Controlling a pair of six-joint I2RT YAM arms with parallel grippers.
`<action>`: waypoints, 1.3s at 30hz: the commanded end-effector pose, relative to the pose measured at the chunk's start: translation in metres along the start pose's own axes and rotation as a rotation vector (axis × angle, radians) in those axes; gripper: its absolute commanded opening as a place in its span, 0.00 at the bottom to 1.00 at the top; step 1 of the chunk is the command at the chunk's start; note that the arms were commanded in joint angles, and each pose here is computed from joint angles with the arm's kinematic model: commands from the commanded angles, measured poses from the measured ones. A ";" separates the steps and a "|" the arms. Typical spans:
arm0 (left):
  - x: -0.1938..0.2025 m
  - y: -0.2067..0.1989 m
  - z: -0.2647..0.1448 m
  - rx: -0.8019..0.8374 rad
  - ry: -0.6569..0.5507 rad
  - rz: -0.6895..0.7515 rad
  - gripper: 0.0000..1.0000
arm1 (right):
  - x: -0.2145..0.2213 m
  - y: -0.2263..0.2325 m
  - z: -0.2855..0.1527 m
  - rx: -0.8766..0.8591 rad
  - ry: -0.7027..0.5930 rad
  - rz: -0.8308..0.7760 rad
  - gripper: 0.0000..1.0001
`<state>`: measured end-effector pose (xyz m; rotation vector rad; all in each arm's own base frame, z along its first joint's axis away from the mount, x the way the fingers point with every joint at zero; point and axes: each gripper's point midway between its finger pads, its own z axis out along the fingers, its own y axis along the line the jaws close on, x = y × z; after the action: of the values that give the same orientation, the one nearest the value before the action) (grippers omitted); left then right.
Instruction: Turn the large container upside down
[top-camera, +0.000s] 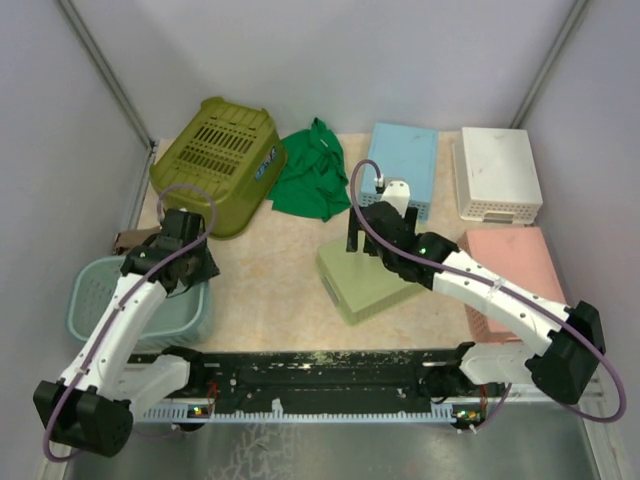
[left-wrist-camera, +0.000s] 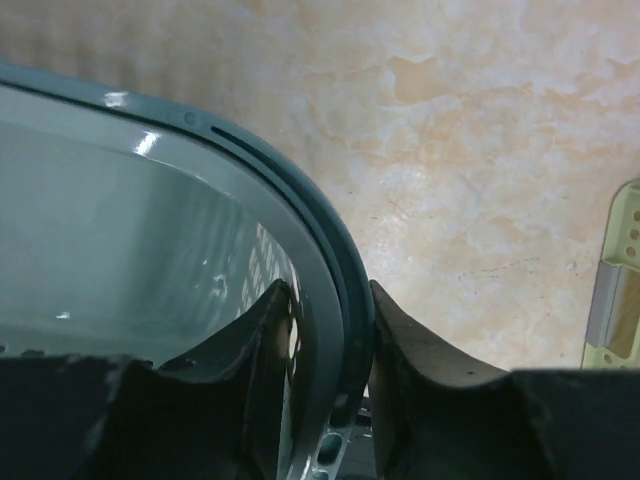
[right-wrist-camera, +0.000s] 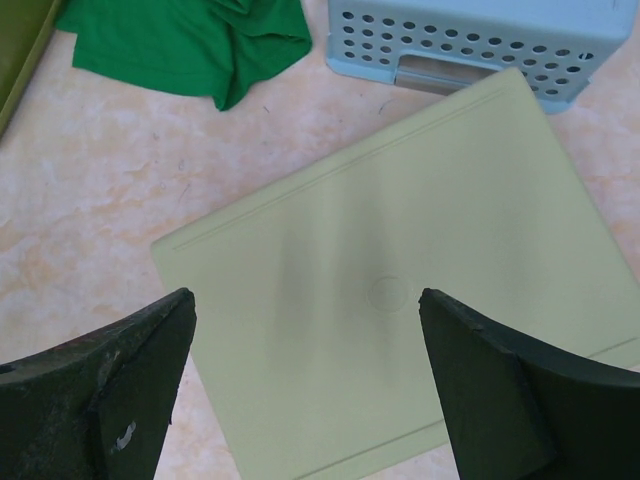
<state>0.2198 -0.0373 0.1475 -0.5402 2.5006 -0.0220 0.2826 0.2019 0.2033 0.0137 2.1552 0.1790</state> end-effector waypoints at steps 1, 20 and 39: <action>-0.001 -0.046 0.000 0.238 0.002 -0.094 0.31 | -0.004 0.000 -0.010 -0.041 -0.034 0.056 0.93; -0.038 -0.214 -0.143 1.063 0.070 -0.187 0.00 | 0.009 -0.029 0.019 0.008 0.026 0.187 0.92; -0.031 -0.221 -0.168 1.270 0.202 -0.289 0.00 | -0.010 -0.051 0.005 0.061 -0.039 0.171 0.92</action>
<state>0.2382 -0.2491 0.3087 -0.3585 2.0866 -1.6260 0.2910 0.1529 0.1854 0.2288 2.1677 0.1939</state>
